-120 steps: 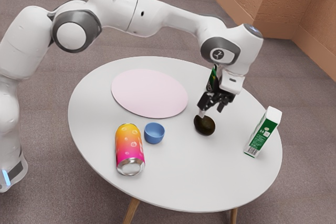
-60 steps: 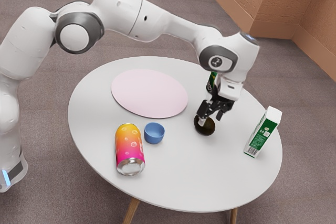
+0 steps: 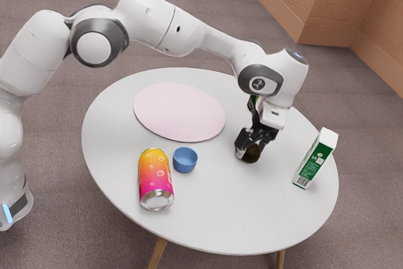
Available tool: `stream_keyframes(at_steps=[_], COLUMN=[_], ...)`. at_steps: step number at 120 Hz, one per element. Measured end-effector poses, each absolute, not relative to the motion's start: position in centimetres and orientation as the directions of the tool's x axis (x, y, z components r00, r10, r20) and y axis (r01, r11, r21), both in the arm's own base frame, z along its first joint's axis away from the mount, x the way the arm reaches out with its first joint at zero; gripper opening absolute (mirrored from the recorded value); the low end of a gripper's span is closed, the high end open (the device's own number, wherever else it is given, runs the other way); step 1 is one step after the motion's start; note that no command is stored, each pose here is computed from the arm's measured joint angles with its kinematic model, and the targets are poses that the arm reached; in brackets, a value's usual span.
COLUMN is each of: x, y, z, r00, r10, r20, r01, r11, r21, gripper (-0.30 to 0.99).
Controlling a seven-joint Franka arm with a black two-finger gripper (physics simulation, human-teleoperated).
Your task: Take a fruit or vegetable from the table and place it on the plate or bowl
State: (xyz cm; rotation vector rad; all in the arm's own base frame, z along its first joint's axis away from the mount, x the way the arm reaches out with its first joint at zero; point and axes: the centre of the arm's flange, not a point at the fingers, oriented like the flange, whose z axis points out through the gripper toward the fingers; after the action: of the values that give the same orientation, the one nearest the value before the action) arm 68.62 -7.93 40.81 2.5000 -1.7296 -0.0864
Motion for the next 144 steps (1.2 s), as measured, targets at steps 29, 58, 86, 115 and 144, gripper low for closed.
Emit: stream_keyframes(at_steps=[29, 58, 86, 115, 144], x=[68.5, 68.2, 67.2, 61.0, 53.5], y=[-8.1, -8.2, -8.2, 7.7, 15.1], z=[39.9, 42.3, 46.9, 51.4, 50.3], r00=[0.357, 0.367, 0.38, 0.65, 0.764], r10=[-0.934, -0.93, -0.925, -0.756, -0.638], r20=[0.01, 0.018, 0.019, -0.081, -0.098], r01=[-0.928, -0.928, -0.925, -0.759, -0.638], r11=[-0.353, -0.365, -0.38, -0.651, -0.769], r21=[0.116, 0.075, 0.02, -0.012, 0.037], gripper=[0.87, 0.44, 0.31, 0.32, 0.32])
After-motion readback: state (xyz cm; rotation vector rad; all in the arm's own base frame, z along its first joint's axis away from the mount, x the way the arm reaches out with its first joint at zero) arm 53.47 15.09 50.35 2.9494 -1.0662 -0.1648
